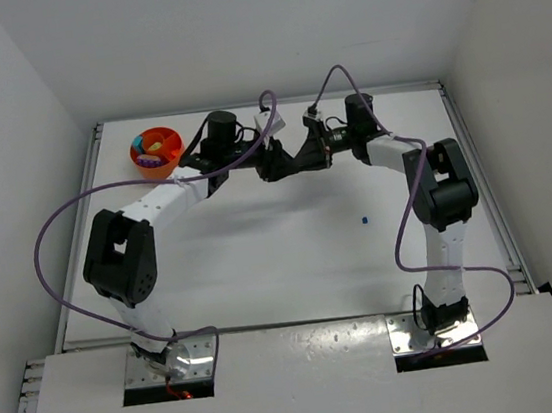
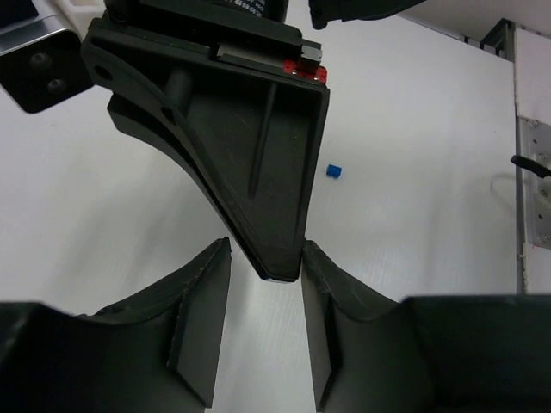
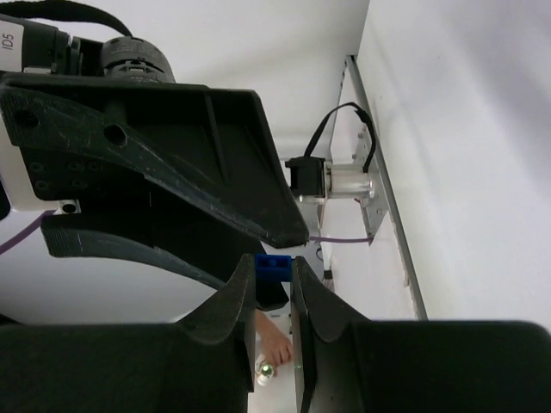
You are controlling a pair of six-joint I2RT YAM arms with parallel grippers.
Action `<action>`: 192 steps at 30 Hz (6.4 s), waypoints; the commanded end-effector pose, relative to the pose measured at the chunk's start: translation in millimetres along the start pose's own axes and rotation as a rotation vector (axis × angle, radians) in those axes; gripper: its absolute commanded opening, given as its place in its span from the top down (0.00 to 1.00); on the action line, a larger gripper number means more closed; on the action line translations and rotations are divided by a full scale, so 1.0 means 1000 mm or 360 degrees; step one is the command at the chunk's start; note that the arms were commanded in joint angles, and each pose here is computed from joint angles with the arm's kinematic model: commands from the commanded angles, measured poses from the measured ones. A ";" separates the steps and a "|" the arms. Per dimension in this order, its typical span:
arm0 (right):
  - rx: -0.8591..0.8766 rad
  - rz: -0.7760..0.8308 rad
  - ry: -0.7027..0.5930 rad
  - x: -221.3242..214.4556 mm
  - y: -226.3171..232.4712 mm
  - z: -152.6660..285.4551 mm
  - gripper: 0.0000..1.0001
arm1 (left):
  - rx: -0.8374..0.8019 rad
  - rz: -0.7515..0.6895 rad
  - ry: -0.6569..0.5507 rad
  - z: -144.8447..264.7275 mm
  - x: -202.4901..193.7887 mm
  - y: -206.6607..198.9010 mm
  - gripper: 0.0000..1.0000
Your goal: Sort the legos into containers by color
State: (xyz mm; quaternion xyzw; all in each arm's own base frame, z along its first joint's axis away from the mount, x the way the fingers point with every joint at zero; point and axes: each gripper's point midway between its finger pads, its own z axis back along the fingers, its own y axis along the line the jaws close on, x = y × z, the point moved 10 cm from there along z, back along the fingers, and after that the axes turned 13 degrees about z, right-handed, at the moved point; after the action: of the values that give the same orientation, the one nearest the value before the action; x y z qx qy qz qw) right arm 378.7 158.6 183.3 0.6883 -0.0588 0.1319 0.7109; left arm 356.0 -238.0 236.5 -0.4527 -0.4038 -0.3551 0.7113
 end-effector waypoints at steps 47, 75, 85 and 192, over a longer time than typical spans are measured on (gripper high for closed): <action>-0.1612 0.0570 -0.0163 -0.047 0.009 0.154 0.10 | 0.0964 0.0506 0.0925 0.110 -0.083 0.065 0.49; -0.1563 0.0610 -0.0110 -0.048 0.002 0.150 0.09 | 0.1495 0.0968 0.1103 0.189 -0.147 0.101 0.47; -0.1572 0.0594 -0.0087 -0.050 -0.001 0.151 0.09 | 0.1454 0.0942 0.1175 0.188 -0.157 0.106 0.53; -0.2157 0.0392 -0.0323 -0.034 -0.014 0.176 0.07 | 0.0367 -0.0203 0.0507 0.044 0.025 0.067 0.56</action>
State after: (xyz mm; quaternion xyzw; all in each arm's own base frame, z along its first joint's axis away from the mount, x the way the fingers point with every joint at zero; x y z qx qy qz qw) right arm 364.7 -1.8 158.2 0.1341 -0.2376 0.1529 0.9498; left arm 469.3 -93.0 239.2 -0.2063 -0.4021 -0.2292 0.8621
